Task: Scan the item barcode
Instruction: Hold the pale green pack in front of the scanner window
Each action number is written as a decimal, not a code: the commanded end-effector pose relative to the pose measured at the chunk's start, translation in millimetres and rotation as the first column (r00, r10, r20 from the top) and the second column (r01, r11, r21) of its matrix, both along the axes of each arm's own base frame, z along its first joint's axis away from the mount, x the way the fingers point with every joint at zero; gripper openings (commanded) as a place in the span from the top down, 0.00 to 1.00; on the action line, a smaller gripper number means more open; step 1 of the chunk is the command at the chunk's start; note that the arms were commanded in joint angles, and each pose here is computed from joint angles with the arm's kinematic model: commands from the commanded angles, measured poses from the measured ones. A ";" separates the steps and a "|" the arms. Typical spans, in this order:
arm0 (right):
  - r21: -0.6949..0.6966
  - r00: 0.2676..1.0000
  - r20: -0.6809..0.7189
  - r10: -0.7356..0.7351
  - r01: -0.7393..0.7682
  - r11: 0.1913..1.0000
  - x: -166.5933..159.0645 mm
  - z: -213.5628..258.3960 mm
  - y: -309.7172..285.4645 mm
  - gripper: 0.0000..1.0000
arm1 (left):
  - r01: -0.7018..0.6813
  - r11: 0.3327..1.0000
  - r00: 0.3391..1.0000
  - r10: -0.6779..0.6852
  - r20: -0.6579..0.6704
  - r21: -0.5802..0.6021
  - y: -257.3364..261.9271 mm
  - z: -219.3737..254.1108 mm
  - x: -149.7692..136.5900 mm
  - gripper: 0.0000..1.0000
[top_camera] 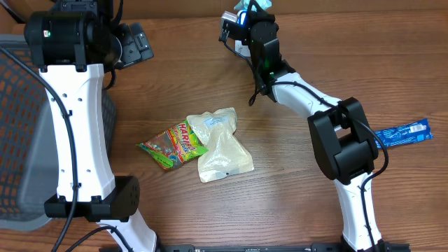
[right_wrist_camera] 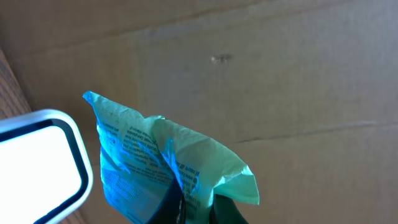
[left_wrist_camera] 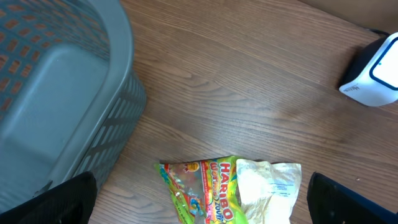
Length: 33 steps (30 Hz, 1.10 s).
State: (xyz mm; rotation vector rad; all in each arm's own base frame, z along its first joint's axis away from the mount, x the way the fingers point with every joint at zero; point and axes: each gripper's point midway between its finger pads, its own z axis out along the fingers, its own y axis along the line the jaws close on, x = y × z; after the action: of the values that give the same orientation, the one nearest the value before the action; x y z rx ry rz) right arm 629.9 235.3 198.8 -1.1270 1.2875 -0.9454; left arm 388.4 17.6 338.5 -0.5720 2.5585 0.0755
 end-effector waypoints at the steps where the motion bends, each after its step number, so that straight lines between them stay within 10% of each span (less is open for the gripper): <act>1: -0.055 0.999 0.049 0.018 -0.015 0.998 5.5 21.9 -8.4 0.96 | -0.018 1.000 1.000 0.018 0.025 0.004 2.2 7.7 -2.5 0.00; 33: -0.090 0.999 -0.035 -0.001 -0.002 0.996 9.9 -3.4 -21.7 0.96 | -0.018 1.000 1.000 0.018 0.025 0.004 2.3 7.6 -2.6 0.00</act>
State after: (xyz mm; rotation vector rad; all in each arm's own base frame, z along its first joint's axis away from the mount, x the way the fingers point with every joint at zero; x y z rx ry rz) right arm 635.7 221.1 178.3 -1.2688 1.2852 -0.9633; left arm 388.4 17.6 338.5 -0.5720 2.5585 0.0755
